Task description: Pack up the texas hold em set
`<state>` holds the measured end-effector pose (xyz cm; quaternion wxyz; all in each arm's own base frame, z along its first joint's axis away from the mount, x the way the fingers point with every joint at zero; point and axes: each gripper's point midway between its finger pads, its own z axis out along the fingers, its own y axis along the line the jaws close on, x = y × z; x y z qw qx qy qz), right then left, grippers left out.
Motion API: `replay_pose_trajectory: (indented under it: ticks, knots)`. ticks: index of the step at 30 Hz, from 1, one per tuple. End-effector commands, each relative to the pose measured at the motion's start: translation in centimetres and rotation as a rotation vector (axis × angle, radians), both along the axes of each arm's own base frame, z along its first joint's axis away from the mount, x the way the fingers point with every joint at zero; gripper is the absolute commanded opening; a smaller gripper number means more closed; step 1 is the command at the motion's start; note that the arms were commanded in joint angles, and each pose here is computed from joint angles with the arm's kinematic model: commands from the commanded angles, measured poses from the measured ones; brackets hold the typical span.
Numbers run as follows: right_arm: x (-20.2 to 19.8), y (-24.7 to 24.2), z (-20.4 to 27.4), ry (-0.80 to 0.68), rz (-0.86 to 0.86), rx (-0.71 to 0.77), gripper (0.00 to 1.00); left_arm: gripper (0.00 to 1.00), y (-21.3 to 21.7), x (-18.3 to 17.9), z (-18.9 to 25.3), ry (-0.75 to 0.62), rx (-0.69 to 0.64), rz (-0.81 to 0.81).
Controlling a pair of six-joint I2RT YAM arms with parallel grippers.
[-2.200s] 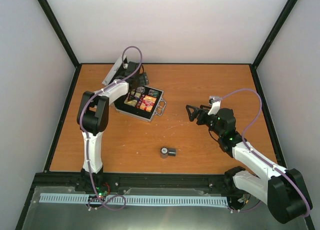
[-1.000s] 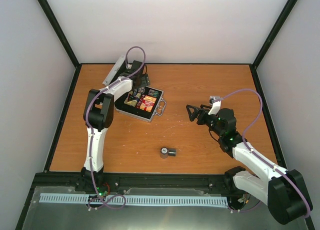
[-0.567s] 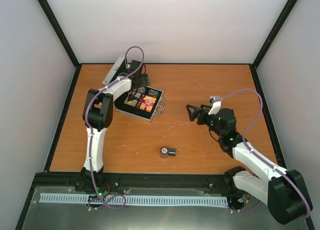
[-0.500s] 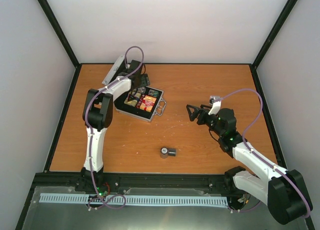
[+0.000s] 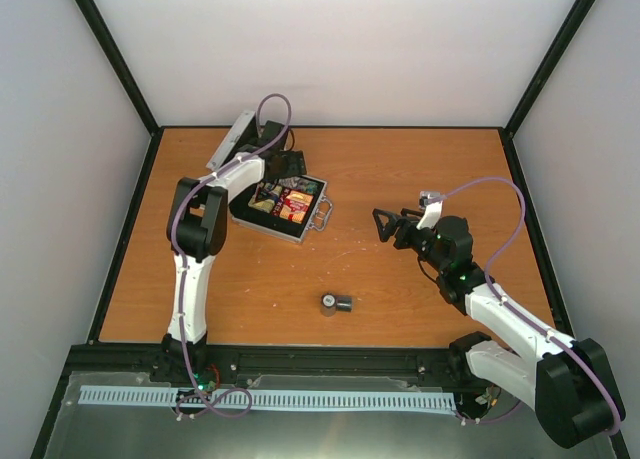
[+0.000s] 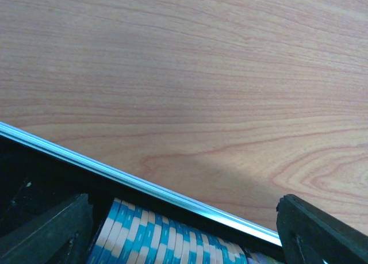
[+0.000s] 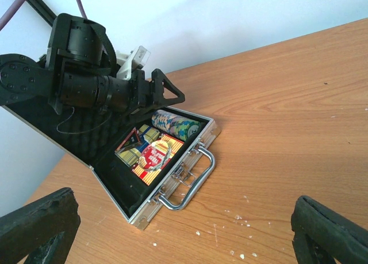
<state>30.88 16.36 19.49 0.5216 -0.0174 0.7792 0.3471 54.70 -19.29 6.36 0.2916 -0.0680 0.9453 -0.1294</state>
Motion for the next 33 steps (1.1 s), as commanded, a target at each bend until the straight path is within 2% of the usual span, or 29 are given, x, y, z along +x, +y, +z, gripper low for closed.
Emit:
replay_pose_trajectory:
  ticks: [1, 21, 29, 33]
  knots:
    - [0.1, -0.2, 0.7, -0.031, -0.006, 0.007, 1.00, 0.88, -2.6, -0.2, 0.4, -0.003, -0.022, -0.093]
    - [0.2, -0.2, 0.6, -0.026, -0.005, 0.006, 1.00, 0.87, -6.4, -1.5, -0.3, 0.020, -0.009, -0.242]
    - [0.2, -0.2, 0.7, -0.027, -0.005, 0.006, 1.00, 0.90, -4.4, -1.7, 1.4, -0.048, 0.041, -0.140]
    - [0.1, -0.2, 0.6, -0.027, -0.003, 0.007, 1.00, 0.99, -3.0, -2.1, 3.8, -0.137, 0.041, -0.077]
